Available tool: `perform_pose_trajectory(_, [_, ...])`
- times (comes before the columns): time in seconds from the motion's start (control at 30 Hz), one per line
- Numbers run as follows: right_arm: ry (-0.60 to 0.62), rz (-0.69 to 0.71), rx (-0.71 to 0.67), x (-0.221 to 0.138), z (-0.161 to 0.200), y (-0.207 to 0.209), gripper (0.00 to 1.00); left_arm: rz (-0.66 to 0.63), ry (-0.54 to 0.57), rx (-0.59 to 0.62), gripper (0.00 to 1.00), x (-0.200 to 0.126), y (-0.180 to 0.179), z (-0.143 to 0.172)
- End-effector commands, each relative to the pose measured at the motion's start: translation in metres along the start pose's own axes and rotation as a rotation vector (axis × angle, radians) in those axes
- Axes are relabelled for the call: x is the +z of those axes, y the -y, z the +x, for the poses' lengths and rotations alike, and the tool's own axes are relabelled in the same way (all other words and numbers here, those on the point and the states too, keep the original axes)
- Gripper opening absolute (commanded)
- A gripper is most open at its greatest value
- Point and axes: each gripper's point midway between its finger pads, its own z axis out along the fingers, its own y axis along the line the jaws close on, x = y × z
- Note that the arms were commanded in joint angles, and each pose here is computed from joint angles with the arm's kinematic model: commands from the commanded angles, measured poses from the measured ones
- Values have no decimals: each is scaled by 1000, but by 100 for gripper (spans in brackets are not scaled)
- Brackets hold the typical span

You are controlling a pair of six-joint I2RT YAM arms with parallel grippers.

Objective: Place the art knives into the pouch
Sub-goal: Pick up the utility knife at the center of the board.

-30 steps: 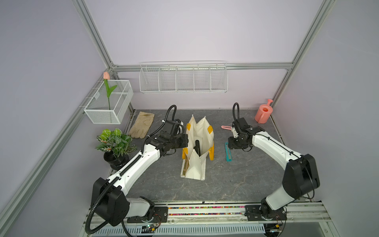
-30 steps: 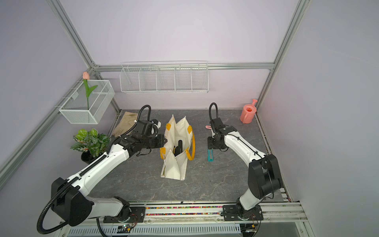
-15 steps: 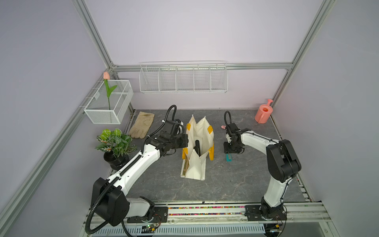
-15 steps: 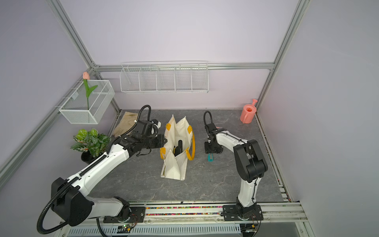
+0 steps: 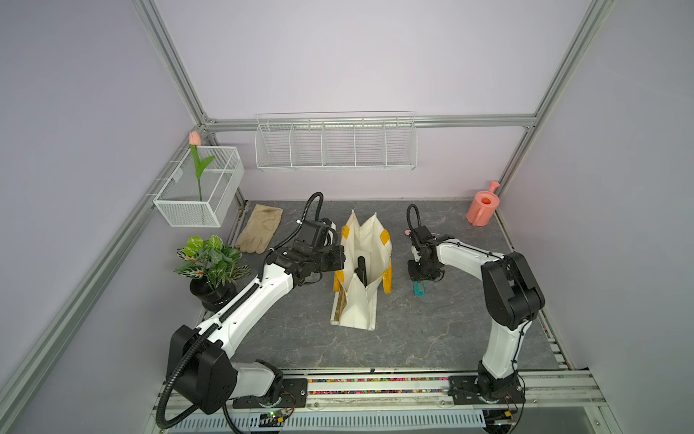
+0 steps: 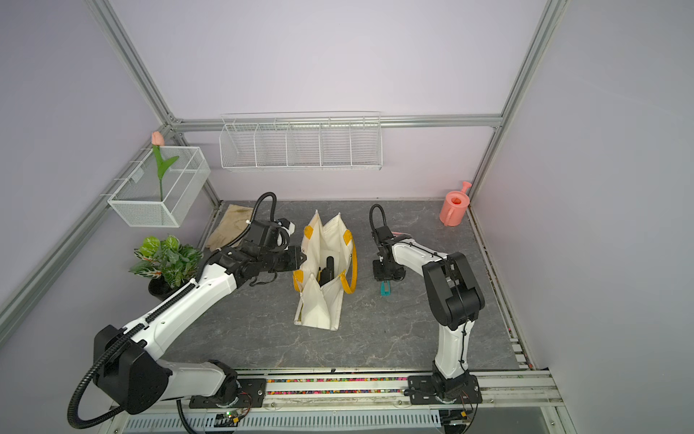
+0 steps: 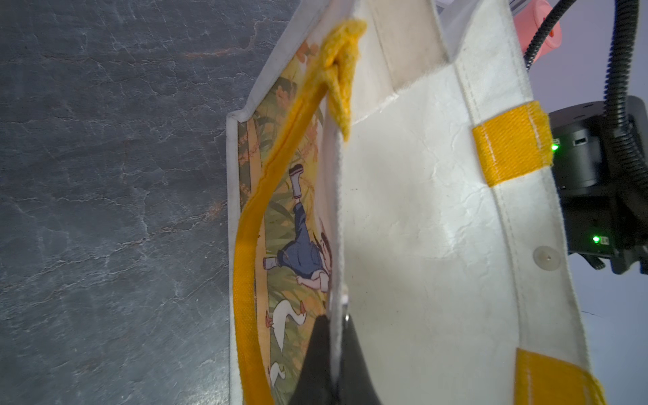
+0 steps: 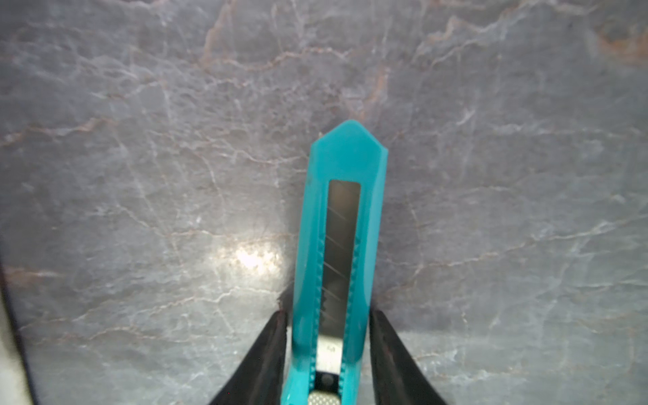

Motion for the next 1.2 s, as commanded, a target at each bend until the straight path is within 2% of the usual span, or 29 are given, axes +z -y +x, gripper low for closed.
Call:
perform_pose_trajectory(0.0, [-55,44,-14,14,13,6,37,-12,-36,-13,0,4,-5,9])
perform_pose_trajectory(0.3, [-53,74,-25,9,18,12,23,-9,-37,-14,0,5,-5,9])
perform_pose_trajectory(0.43, [-25,66,-26,-5,12,10,21,-13,-35,-13,0,3,-5,9])
perform_pose_trajectory(0.93, [167,33,-60,-119,-18,3,21,-5,-30,-12,0,3,-3,8])
perform_pose_trajectory(1.17, [269,-44,-113,-183,-31,-24,20,-5,-33,-13,0,4,-4,8])
